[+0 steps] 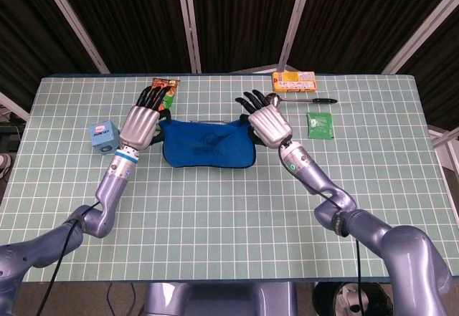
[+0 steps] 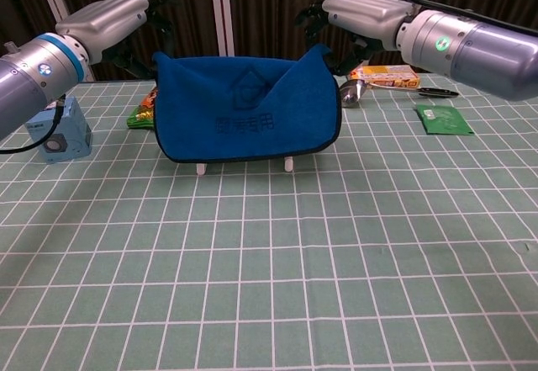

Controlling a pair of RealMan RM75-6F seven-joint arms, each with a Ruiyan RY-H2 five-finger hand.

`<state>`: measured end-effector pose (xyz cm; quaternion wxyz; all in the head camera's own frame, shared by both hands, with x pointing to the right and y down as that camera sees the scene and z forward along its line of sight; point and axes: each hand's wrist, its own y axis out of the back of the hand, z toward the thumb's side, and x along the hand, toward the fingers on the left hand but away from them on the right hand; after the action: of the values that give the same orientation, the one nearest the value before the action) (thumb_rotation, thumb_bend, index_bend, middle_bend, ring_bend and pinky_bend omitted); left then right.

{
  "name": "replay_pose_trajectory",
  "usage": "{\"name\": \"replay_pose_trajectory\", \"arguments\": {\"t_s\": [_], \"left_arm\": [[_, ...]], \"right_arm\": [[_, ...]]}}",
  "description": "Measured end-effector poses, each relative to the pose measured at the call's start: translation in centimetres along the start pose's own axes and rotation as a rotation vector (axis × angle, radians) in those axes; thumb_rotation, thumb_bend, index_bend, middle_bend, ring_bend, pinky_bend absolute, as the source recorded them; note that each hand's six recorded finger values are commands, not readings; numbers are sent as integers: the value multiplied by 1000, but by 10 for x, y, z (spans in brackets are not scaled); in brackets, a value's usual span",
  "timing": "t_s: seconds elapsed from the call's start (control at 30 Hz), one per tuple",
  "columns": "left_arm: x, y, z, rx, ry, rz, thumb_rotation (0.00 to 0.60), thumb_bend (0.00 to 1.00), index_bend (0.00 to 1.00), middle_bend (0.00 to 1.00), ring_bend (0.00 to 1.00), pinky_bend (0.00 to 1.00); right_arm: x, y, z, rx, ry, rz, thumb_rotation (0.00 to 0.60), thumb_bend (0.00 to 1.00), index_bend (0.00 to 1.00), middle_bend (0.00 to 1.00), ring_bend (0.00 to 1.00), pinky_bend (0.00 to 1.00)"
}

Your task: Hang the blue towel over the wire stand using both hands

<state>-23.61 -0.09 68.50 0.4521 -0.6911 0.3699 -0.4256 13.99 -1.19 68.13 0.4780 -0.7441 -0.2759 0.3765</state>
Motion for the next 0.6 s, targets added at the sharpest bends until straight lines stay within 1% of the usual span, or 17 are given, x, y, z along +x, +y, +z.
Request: {"name": "replay_pose_trajectory", "arguments": {"t_s": [0.33, 0.6], "left_arm": [[-3, -6, -8, 3, 15, -18, 600, 490, 814, 0, 0, 0], [-5, -12, -13, 4, 26, -31, 600, 489, 813, 0, 0, 0]], "right_arm": [[2, -2, -3, -26, -11, -3, 600, 577, 647, 111, 0, 0], [8, -7, -7, -25, -11, 4, 600, 462, 647, 111, 0, 0]]}}
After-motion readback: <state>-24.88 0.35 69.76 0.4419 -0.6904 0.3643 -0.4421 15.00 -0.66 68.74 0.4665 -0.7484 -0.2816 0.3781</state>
